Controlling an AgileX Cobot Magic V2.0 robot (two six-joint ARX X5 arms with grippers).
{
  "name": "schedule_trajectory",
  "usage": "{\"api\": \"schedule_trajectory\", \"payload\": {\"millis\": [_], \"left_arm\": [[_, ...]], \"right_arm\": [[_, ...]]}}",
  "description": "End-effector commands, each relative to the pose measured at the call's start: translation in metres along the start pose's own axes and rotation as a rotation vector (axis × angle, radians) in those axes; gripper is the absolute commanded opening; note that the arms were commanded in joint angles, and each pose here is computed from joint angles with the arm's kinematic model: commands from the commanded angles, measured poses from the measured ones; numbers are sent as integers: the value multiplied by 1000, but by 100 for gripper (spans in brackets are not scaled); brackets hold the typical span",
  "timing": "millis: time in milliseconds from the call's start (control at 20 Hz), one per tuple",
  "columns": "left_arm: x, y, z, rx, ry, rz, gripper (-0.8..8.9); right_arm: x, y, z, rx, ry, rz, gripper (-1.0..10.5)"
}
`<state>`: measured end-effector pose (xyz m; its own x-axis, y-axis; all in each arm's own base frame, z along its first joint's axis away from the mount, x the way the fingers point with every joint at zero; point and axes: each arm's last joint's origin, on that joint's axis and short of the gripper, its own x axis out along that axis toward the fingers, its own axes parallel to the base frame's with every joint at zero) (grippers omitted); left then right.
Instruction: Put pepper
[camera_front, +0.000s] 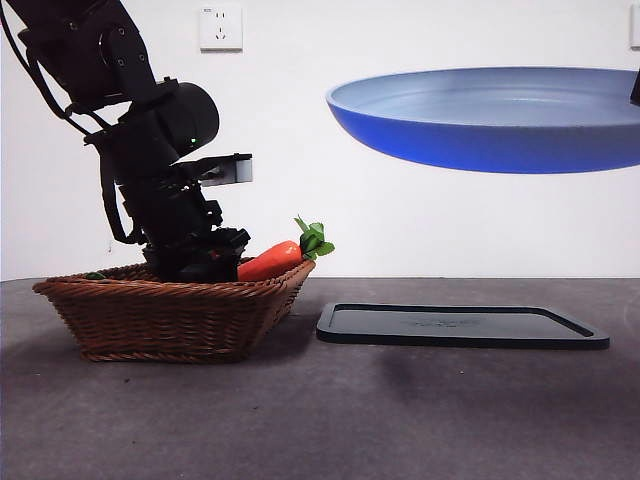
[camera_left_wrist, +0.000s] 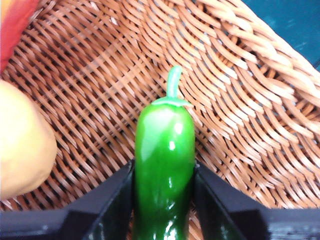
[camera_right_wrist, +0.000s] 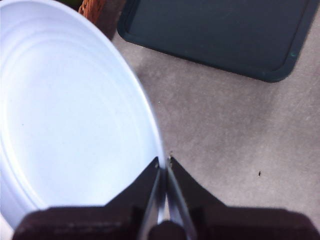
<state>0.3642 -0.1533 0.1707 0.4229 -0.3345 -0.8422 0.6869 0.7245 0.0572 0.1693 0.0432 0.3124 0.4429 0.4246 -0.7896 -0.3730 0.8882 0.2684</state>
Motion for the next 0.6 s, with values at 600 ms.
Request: {"api": "schedule_trajectory", "payload": {"millis": [600], "left_arm": [[-72,-7,22,15,-138,32,123]], "right_arm": [[4,-1,8,21,-15,4,2]]}}
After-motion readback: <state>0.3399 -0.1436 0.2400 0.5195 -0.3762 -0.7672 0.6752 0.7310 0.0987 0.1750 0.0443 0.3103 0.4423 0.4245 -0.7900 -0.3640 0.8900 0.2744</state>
